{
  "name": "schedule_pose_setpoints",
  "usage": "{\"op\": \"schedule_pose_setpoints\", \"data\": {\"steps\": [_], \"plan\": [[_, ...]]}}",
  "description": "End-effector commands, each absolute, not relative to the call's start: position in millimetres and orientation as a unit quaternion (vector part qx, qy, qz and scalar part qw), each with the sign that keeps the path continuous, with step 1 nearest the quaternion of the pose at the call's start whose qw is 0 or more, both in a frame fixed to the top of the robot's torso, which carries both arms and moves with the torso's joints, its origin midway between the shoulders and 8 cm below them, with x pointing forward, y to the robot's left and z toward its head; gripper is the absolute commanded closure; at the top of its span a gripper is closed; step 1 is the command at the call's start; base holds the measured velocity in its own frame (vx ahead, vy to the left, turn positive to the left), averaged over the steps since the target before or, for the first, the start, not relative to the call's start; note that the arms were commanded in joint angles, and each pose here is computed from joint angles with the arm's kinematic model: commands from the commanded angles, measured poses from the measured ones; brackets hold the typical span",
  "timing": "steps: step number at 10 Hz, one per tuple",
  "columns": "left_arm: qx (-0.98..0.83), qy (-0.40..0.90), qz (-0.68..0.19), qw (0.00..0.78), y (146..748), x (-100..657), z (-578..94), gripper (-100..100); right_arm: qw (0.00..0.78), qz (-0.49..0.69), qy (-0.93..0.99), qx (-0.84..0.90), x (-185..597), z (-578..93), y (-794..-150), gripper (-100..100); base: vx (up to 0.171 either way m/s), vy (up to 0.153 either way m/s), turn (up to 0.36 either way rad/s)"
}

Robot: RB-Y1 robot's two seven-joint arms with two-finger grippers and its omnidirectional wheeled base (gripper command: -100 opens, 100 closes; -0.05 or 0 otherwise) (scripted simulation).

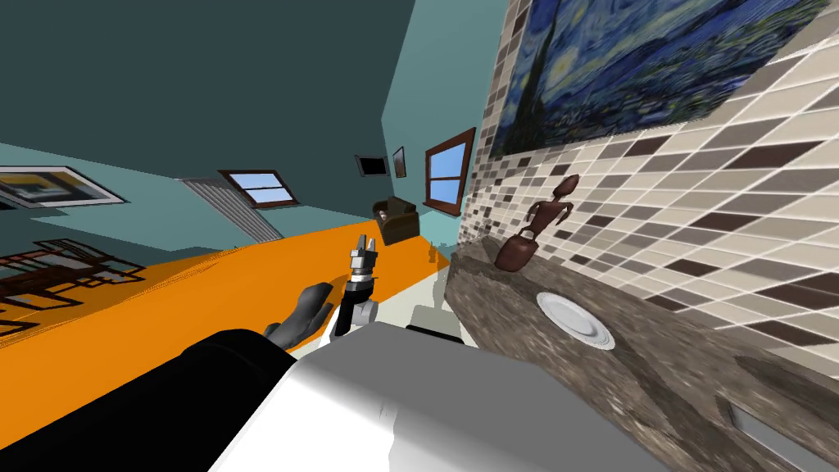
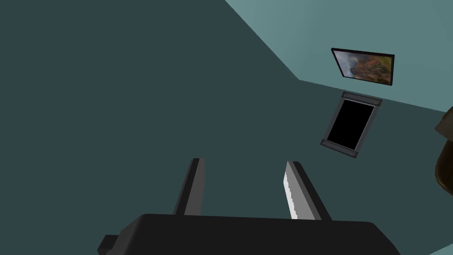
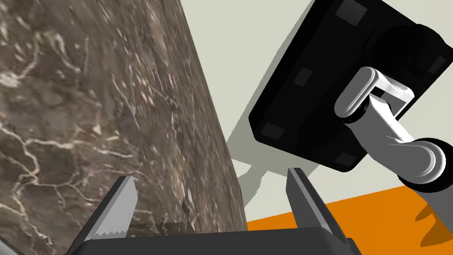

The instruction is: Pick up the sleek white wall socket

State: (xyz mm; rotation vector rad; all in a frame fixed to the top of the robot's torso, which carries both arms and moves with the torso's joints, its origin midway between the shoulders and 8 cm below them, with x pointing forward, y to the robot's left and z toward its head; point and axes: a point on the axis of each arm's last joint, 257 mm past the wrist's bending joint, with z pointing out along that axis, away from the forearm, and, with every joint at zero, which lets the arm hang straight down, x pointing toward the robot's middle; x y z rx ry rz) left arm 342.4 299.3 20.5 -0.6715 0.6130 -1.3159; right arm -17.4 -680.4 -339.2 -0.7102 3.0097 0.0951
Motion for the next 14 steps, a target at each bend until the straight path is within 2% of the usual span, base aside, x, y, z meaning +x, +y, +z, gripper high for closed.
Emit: {"op": "schedule_pose_setpoints", "data": {"steps": [1, 3, 6, 7, 8, 14], "plan": [[-0.301, 0.275, -0.59, 0.697, 299, 342, 20, 0, 0.008, 0.007, 0.972, -0.236, -26, -330, -700, -100, 0.126, -0.232, 0.438], [-0.301, 0.275, -0.59, 0.697, 299, 342, 20, 0, -0.001, -0.008, 0.971, -0.239, -31, -327, -712, -100, 0.058, -0.292, 0.366], [-0.301, 0.275, -0.59, 0.697, 299, 342, 20, 0, -0.001, -0.008, 0.971, -0.238, -36, -335, -710, -100, 0.056, -0.164, 0.247], [-0.301, 0.275, -0.59, 0.697, 299, 342, 20, 0, -0.001, -0.009, 0.971, -0.238, -36, -336, -710, 0, 0.006, -0.019, -0.009], [-0.301, 0.275, -0.59, 0.697, 299, 342, 20, 0, 0.0, -0.008, 0.972, -0.233, -47, -338, -712, -100, 0.02, -0.008, 0.049], [-0.301, 0.275, -0.59, 0.697, 299, 342, 20, 0, 0.002, -0.009, 0.975, -0.22, -80, -345, -713, -100, 0.029, 0.004, 0.043]]}}
